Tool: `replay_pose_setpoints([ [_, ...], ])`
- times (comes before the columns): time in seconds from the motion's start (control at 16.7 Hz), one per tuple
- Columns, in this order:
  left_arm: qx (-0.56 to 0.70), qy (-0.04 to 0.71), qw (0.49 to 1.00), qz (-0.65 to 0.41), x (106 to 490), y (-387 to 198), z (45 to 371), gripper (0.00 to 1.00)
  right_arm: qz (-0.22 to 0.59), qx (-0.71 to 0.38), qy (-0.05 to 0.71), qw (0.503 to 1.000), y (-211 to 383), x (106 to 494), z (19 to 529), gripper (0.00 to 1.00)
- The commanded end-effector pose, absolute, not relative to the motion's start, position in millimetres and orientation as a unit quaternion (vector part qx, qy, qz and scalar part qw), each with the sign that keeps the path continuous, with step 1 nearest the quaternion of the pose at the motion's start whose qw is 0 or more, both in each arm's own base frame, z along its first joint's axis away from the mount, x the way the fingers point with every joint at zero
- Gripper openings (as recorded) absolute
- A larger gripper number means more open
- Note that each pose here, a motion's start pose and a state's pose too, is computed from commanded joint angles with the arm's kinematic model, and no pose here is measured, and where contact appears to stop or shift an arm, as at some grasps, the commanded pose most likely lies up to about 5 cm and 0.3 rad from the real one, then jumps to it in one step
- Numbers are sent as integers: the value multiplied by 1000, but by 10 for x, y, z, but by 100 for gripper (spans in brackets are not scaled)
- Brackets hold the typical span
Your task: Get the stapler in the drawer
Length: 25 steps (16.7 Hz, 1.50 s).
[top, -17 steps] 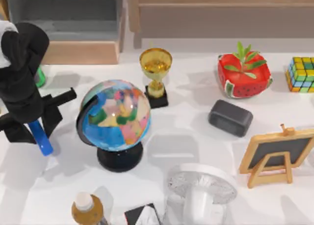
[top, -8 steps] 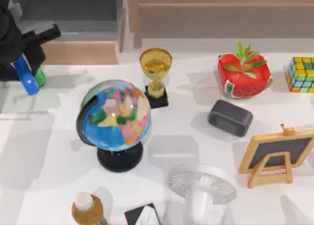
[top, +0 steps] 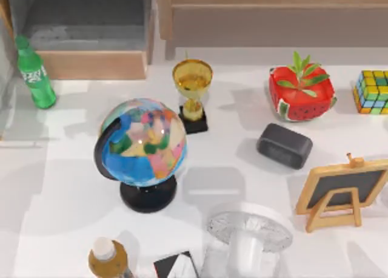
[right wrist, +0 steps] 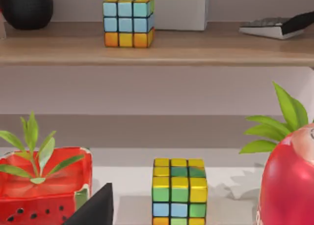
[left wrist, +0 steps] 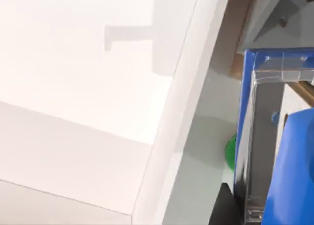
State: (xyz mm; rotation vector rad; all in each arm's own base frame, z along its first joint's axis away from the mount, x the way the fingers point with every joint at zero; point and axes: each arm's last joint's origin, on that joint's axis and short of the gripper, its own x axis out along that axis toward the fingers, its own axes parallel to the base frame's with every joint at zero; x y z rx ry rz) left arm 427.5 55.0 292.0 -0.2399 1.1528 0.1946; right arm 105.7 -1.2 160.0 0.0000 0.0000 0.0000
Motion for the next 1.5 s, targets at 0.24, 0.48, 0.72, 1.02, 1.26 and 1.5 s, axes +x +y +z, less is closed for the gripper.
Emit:
replay_pose_setpoints([
  [0.24, -67, 574, 812, 87, 4544, 1132, 2667, 0, 0, 0, 0, 1000, -12, 1057, 1600, 100],
  [0.48, -29, 627, 776, 64, 4694, 1584, 2208, 0, 0, 0, 0, 1000, -12, 1057, 1600, 100],
  [0.72, 1, 680, 733, 20, 4764, 1730, 1770, 0, 0, 0, 0, 1000, -12, 1057, 1600, 100],
  [1.02, 20, 704, 710, -9, 4795, 1698, 1591, 0, 0, 0, 0, 1000, -12, 1057, 1600, 100],
  [1.26, 19, 704, 710, -8, 4792, 1710, 1584, 0, 0, 0, 0, 1000, -12, 1057, 1600, 100],
  [1.5, 23, 677, 735, 3, 4752, 1721, 1915, 0, 0, 0, 0, 1000, -12, 1057, 1600, 100],
])
